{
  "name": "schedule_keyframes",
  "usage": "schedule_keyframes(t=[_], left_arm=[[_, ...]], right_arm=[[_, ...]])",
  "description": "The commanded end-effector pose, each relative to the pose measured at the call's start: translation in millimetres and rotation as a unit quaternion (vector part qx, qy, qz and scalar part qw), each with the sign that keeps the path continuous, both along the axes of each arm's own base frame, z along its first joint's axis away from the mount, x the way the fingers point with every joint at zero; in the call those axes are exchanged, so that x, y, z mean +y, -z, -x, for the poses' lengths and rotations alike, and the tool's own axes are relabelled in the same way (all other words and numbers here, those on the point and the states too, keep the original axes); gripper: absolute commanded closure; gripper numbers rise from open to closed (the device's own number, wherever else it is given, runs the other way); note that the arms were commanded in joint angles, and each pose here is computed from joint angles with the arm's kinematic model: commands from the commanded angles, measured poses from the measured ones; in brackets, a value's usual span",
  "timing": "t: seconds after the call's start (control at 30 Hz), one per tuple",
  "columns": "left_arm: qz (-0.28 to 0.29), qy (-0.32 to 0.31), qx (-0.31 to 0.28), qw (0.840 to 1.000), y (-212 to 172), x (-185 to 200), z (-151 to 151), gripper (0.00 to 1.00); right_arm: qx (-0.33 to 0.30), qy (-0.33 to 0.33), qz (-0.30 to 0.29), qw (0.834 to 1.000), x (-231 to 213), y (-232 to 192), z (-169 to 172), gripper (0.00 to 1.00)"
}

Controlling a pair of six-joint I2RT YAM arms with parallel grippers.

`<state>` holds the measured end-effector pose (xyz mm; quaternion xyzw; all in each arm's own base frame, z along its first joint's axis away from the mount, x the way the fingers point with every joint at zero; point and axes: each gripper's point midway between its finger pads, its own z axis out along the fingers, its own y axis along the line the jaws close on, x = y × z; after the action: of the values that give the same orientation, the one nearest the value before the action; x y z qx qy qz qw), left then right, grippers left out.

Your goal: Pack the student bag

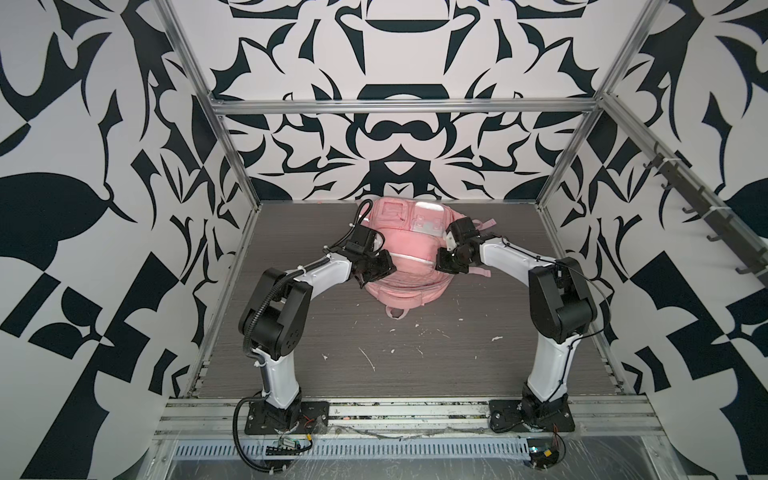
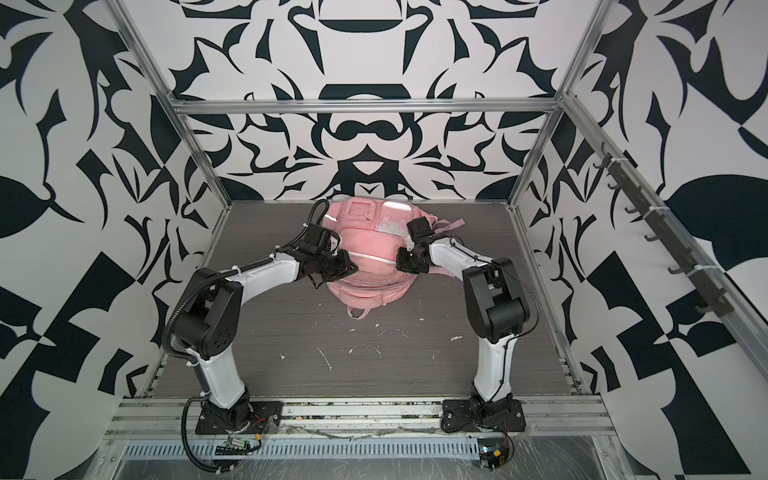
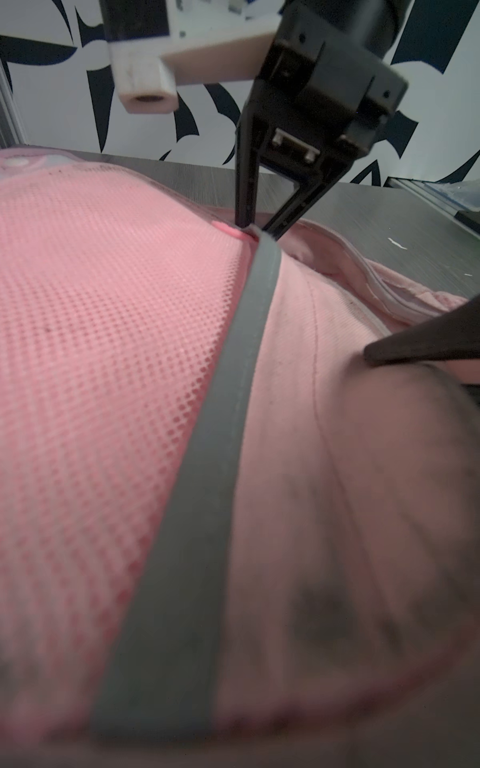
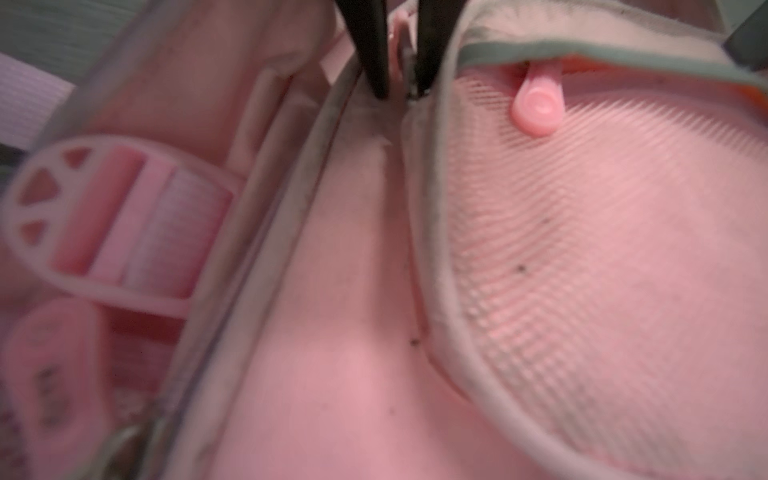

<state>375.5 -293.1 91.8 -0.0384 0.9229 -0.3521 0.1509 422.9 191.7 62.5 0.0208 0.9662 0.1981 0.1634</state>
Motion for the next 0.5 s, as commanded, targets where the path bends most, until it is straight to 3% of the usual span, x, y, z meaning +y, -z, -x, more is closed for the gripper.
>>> schedule_keyframes(t=[0.0, 0.17, 0.47], left_arm=[[-0.014, 0.027, 0.049, 0.998, 21, -7, 32, 0.87], [-0.02, 0.022, 0.051, 0.998, 25, -3, 35, 0.86], [-0.042, 0.023, 0.04, 0.998, 24, 5, 30, 0.83]], right_arm=[[-0.061, -0.008, -0.016, 0.998, 10, -27, -32, 0.68], [-0.062, -0.013, -0.026, 0.998, 16, -29, -39, 0.6], [-0.056, -0.009, -0.03, 0.998, 15, -34, -30, 0.58]])
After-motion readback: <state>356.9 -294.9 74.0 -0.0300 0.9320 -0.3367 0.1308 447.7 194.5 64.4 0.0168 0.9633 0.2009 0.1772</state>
